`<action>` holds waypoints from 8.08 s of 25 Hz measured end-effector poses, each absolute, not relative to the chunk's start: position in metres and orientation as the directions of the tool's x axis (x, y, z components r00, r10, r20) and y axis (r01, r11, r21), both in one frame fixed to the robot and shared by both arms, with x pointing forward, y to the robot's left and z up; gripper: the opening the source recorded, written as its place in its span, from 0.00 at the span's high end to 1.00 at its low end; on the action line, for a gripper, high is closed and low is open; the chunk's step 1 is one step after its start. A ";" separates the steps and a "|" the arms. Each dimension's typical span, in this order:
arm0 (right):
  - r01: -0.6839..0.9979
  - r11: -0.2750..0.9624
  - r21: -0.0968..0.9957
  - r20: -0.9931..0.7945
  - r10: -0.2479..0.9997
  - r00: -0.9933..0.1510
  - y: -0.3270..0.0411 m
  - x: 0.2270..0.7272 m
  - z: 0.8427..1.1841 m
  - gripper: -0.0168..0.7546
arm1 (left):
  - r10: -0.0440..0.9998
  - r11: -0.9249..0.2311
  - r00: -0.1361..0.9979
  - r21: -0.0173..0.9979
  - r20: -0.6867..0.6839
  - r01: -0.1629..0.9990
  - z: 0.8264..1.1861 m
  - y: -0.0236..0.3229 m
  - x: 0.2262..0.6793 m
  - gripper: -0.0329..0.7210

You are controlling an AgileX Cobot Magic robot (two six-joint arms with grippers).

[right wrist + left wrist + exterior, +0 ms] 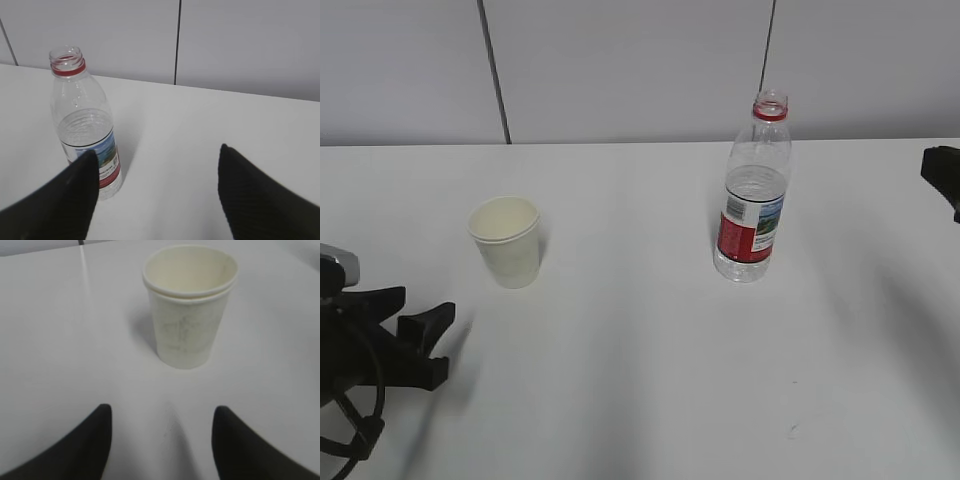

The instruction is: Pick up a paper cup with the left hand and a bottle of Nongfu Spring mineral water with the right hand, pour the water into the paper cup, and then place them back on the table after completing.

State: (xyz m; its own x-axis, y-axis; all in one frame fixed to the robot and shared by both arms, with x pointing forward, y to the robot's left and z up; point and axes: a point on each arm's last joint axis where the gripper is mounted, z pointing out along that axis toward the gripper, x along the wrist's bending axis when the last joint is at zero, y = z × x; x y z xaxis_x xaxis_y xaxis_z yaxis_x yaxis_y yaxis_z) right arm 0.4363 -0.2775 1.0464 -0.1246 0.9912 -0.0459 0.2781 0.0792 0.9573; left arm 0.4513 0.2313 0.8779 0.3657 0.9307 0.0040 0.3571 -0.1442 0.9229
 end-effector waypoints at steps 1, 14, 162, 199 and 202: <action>0.276 0.079 0.958 -0.046 0.991 -0.125 -0.278 0.436 1.047 0.27 | 0.930 -0.145 0.368 0.923 0.004 0.357 0.878 0.231 0.451 0.42; 0.273 0.079 0.959 -0.046 0.991 -0.125 -0.277 0.436 1.047 0.27 | 0.916 -0.157 0.400 0.925 0.005 0.347 0.878 0.228 0.451 0.44; 0.250 -0.013 0.968 0.129 0.882 -0.454 -0.226 0.608 0.881 0.12 | 0.922 0.032 0.358 0.952 -0.146 0.305 0.830 0.192 0.570 0.45; 0.169 0.186 0.968 -0.081 0.866 -0.493 -0.226 0.612 0.889 0.41 | 0.654 -0.078 0.743 0.963 -0.145 0.256 0.843 0.146 0.564 0.45; 0.166 0.220 0.961 -0.111 0.861 -0.497 -0.226 0.615 0.892 0.41 | 0.619 -0.083 0.774 0.968 -0.137 0.238 0.846 0.132 0.562 0.45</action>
